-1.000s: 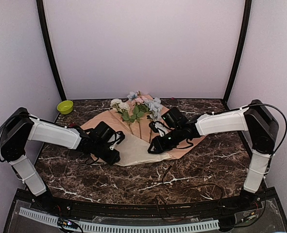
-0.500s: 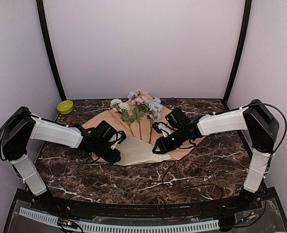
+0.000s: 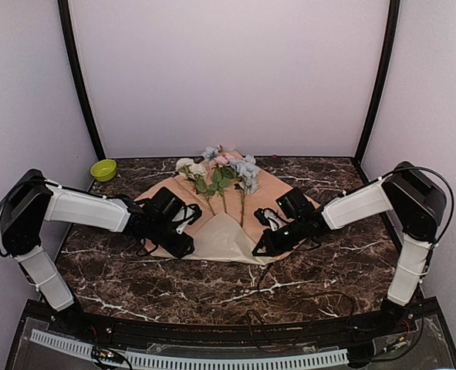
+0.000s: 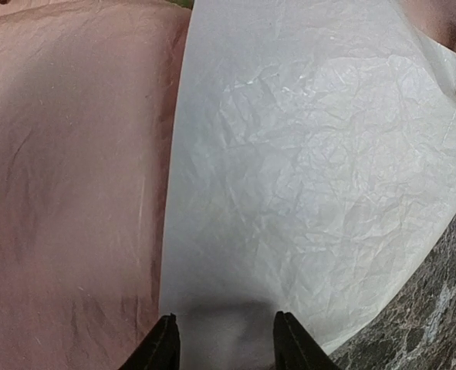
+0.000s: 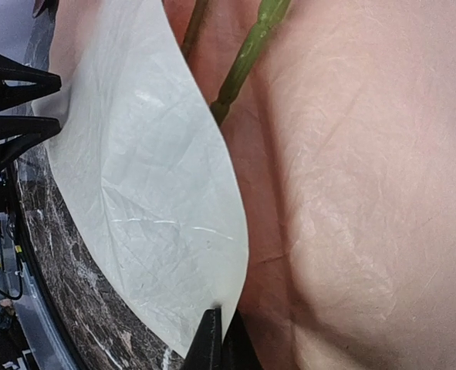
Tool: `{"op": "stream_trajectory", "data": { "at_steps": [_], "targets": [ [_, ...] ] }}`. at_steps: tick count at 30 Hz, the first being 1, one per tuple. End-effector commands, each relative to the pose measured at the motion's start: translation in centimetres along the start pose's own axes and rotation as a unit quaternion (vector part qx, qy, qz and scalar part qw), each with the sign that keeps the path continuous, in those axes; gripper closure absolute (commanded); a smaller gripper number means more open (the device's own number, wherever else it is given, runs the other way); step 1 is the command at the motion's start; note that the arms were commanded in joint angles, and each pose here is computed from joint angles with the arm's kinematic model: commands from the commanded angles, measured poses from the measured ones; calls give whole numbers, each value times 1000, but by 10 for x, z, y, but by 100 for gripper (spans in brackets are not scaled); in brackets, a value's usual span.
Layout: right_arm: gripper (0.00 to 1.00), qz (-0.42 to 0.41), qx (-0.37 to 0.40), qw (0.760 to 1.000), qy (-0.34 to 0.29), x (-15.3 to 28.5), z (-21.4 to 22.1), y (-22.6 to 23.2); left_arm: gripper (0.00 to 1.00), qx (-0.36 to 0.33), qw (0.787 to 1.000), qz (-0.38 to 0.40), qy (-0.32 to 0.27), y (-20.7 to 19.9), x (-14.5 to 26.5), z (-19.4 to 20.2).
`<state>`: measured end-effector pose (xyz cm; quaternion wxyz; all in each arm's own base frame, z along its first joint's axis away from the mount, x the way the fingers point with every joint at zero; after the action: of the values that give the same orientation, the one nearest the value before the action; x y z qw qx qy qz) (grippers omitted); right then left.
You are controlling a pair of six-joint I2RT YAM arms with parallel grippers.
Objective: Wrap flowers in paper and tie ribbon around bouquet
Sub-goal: Press the fold line on the 1/4-folded wrapping paper.
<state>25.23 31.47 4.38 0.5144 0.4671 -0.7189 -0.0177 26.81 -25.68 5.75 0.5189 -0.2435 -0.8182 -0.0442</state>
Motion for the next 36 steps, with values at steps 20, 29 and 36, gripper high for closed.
{"op": "stream_trajectory", "data": {
  "at_steps": [20, 29, 36],
  "targets": [
    [100, -13, -23, 999, -34, 8, -3, 8, 59, -96, 995, 14, 3, -51, -10, -12],
    [100, 0, -21, 999, -34, 13, -2, 7, 60, -49, 996, -38, 58, -17, -11, 41],
    [100, 8, -20, 999, -26, 15, 2, 5, 60, -4, 993, -68, 97, 3, -15, 69]
  ]
}}
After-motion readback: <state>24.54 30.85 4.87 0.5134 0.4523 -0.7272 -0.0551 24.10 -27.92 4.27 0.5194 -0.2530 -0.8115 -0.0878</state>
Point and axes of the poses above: each gripper's point midway between its finger pads, its own x axis back along the fingers, its own y axis along the line the jaws close on, z = x × y, the point moved 3 cm from there along x, back along the fingers, and after that the axes turned 14 degrees about x, right-handed, at the moved point
